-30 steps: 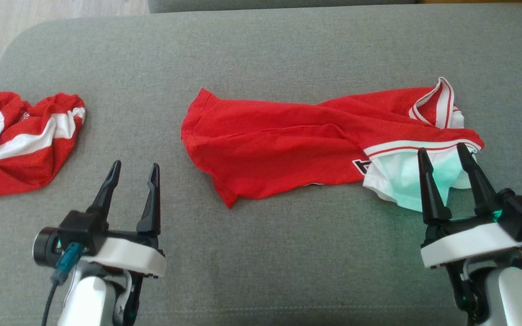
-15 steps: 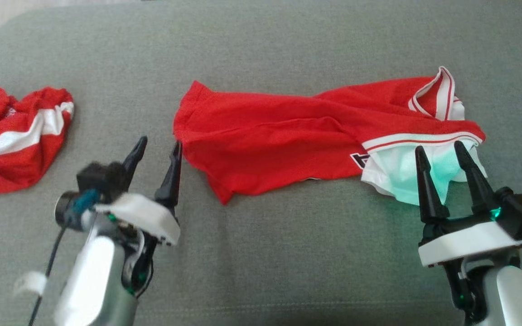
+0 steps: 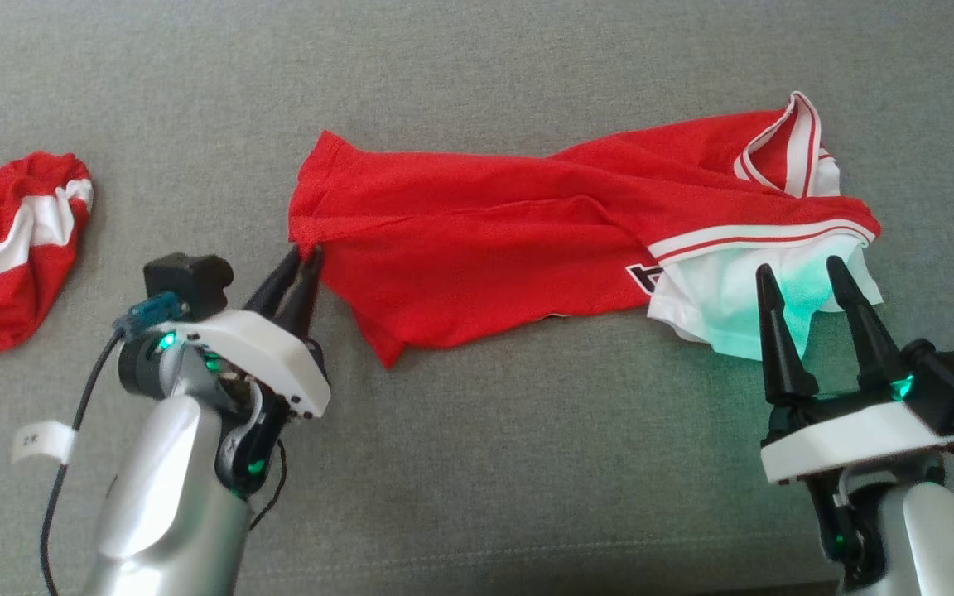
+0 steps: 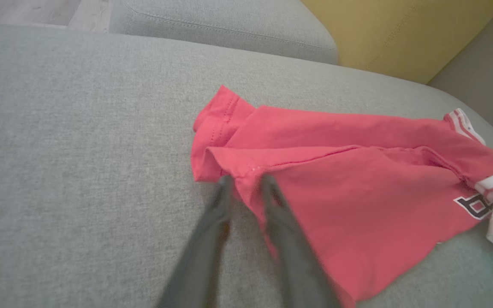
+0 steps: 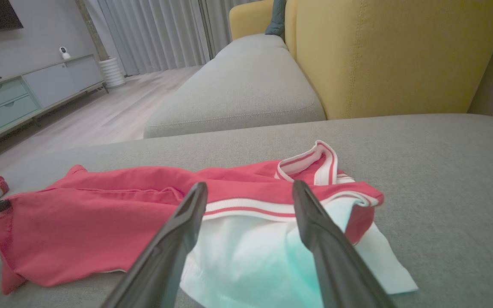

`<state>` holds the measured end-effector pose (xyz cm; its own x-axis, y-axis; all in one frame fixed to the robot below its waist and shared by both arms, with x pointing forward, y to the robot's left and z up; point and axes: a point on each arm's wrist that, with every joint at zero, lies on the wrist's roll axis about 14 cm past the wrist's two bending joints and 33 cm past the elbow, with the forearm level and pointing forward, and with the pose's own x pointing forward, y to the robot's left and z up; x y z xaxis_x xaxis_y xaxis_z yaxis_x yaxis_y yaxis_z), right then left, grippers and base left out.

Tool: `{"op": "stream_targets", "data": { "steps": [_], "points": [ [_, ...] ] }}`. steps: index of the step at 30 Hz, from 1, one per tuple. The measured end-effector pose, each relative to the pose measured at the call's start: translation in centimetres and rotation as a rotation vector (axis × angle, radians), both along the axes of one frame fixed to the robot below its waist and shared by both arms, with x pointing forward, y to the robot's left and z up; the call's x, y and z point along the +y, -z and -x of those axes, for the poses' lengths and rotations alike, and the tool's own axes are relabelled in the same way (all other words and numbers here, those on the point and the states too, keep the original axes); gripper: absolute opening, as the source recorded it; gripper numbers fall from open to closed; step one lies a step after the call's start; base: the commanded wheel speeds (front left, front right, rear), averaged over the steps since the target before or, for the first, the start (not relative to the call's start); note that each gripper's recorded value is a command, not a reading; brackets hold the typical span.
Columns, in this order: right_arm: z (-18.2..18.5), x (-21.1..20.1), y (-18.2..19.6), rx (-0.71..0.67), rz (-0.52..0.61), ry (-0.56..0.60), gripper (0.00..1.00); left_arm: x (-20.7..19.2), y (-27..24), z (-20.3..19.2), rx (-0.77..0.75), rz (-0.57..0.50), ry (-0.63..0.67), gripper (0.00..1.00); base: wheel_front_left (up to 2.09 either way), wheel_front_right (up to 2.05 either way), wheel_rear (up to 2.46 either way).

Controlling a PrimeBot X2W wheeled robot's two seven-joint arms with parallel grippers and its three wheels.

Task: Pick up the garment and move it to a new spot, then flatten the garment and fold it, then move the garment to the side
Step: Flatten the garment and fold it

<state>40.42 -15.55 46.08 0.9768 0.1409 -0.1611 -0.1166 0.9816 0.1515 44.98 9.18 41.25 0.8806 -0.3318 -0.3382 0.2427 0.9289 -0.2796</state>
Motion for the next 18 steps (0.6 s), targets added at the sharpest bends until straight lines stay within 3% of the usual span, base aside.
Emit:
{"op": "stream_targets", "data": {
  "steps": [9, 14, 18],
  "points": [
    [-0.2, -1.1, 0.5, 0.02, 0.003, 0.032, 1.0, -0.6, -1.0, -0.5, -0.047, 0.011, 0.023, 0.0, 0.0, 0.0, 0.0],
    [2.5, -1.6, 5.3, 0.229, 0.03, 0.034, 1.0, -0.9, -1.8, -0.6, -0.079, 0.008, 0.035, 0.0, 0.0, 0.0, 0.0],
    [4.0, -1.6, 7.4, 0.318, 0.031, 0.033, 1.0, -1.1, -1.6, -0.5, -0.079, 0.01, 0.041, 0.0, 0.0, 0.0, 0.0]
  ]
}}
